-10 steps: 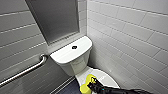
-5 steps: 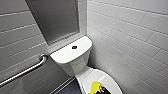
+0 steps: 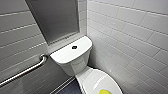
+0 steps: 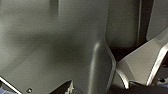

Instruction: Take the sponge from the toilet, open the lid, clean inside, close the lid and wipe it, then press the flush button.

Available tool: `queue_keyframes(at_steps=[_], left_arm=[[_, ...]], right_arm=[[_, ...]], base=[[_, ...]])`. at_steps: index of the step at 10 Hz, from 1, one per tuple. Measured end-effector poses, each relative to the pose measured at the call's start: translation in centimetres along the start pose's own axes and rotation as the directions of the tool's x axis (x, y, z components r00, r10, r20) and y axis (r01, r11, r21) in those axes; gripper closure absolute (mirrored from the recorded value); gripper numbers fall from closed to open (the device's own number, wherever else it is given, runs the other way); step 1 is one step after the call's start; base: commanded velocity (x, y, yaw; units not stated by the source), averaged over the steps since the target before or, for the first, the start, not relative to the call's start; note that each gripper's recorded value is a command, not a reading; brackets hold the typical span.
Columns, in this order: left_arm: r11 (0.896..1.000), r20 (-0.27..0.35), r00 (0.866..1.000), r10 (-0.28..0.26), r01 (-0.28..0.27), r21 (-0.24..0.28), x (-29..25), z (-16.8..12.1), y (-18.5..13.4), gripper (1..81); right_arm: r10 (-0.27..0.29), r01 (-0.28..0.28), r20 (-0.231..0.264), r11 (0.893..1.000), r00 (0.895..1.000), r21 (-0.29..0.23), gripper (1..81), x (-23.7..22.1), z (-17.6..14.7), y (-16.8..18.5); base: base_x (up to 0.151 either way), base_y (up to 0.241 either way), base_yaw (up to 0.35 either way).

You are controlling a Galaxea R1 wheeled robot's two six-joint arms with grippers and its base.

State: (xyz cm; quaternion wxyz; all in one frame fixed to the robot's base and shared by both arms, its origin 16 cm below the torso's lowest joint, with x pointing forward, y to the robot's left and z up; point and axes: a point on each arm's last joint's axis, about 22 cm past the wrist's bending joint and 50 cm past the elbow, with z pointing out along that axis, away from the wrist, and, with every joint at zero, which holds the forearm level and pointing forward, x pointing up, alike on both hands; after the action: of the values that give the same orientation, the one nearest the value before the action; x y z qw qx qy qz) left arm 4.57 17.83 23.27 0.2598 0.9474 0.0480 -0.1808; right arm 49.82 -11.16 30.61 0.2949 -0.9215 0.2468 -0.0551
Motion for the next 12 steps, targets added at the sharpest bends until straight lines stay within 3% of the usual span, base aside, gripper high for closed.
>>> queue_keyframes(at_steps=[3,5,6,7,8,12], left_arm=[[1.000,0.000,1.000,0.001,-0.001,-0.011,0.0,0.0,0.5,1.0],[1.000,0.000,1.000,0.002,-0.002,-0.012,0.0,-0.1,0.5,1.0],[1.000,0.000,1.000,0.001,-0.001,-0.010,0.0,-0.2,0.3,1.0],[1.000,0.000,1.000,0.001,-0.001,-0.008,0.0,-0.2,0.2,1.0],[1.000,-0.001,1.000,0.002,-0.002,-0.009,0.1,-0.2,0.3,1.0],[1.000,-0.005,1.000,0.004,-0.004,-0.009,0.4,-0.2,0.3,1.0]], right_arm=[[0.052,-0.057,-0.054,0.995,0.997,-0.085,81.1,-1.8,-4.5,8.0],[0.091,-0.103,-0.080,0.983,0.993,-0.151,81.1,-3.6,-7.0,13.1],[0.119,-0.137,-0.103,0.970,0.988,-0.200,81.1,-3.9,-9.2,16.4],[0.139,-0.172,-0.137,0.949,0.981,-0.263,81.1,-3.9,-11.8,20.1],[0.139,-0.178,-0.147,0.938,0.979,-0.296,81.1,-4.6,-13.8,22.4],[0.159,-0.167,-0.050,0.933,0.986,-0.320,81.1,-12.9,-16.9,24.6]], base=[[0.000,0.000,0.000],[0.000,0.000,0.000],[0.000,0.000,0.000],[0.000,0.000,0.000],[0.000,0.000,0.000],[0.000,0.000,0.000]])
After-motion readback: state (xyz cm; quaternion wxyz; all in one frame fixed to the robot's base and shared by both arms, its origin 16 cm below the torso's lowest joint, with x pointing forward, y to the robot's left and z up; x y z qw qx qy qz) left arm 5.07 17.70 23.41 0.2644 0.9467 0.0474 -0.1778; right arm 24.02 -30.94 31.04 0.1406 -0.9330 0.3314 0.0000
